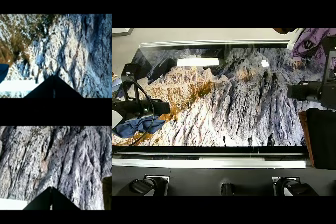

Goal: Fold the clothes and pants, and hang the long-sleeved shirts on hangers.

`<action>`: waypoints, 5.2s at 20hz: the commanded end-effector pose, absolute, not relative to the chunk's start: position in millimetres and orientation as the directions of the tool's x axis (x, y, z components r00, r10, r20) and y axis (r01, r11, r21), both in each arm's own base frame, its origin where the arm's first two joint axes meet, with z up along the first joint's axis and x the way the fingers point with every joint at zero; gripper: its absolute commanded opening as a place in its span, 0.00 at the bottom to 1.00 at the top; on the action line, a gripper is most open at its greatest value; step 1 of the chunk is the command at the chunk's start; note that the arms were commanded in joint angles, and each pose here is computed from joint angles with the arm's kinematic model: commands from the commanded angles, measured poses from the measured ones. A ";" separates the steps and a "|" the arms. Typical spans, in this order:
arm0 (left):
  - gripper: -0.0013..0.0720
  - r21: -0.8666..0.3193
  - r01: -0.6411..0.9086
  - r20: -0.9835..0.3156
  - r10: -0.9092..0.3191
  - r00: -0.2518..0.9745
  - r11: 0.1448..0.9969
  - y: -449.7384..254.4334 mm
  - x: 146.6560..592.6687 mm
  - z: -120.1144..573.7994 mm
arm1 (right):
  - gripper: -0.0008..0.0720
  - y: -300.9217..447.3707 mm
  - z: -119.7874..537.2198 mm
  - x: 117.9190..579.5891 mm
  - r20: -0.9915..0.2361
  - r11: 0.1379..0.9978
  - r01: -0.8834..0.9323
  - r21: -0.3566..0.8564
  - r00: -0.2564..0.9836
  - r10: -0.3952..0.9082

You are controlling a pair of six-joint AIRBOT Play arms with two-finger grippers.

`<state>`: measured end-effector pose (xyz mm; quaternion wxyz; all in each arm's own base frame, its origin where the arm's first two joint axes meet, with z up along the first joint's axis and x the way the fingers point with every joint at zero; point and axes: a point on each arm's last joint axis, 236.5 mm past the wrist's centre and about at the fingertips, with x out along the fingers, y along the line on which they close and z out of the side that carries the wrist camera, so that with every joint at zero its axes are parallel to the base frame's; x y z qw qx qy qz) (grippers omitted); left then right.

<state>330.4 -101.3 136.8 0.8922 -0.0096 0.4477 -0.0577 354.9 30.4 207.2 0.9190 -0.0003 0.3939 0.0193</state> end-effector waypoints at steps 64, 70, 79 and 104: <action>0.04 -0.689 0.021 -0.691 -0.666 0.280 0.724 -381.0 328.8 -1.0 | 0.22 12.0 181.3 321.8 -0.834 0.994 -0.061 -0.092 0.550 -0.043; 0.79 -0.635 -0.041 -0.756 -0.609 0.241 0.772 -332.3 340.4 -6.8 | 0.45 -20.5 163.5 335.9 -0.805 0.977 0.014 -0.214 0.564 -0.185; 0.77 -0.341 -0.135 -0.923 -0.305 0.232 0.930 -104.8 349.2 21.6 | 0.68 63.5 1.7 380.6 -0.827 0.821 0.178 0.543 0.281 0.486; 0.86 -0.566 -0.286 -0.823 -0.513 0.245 0.773 -130.1 324.4 -65.5 | 0.05 137.1 -69.1 353.3 -0.781 0.781 -0.016 0.624 -0.011 0.624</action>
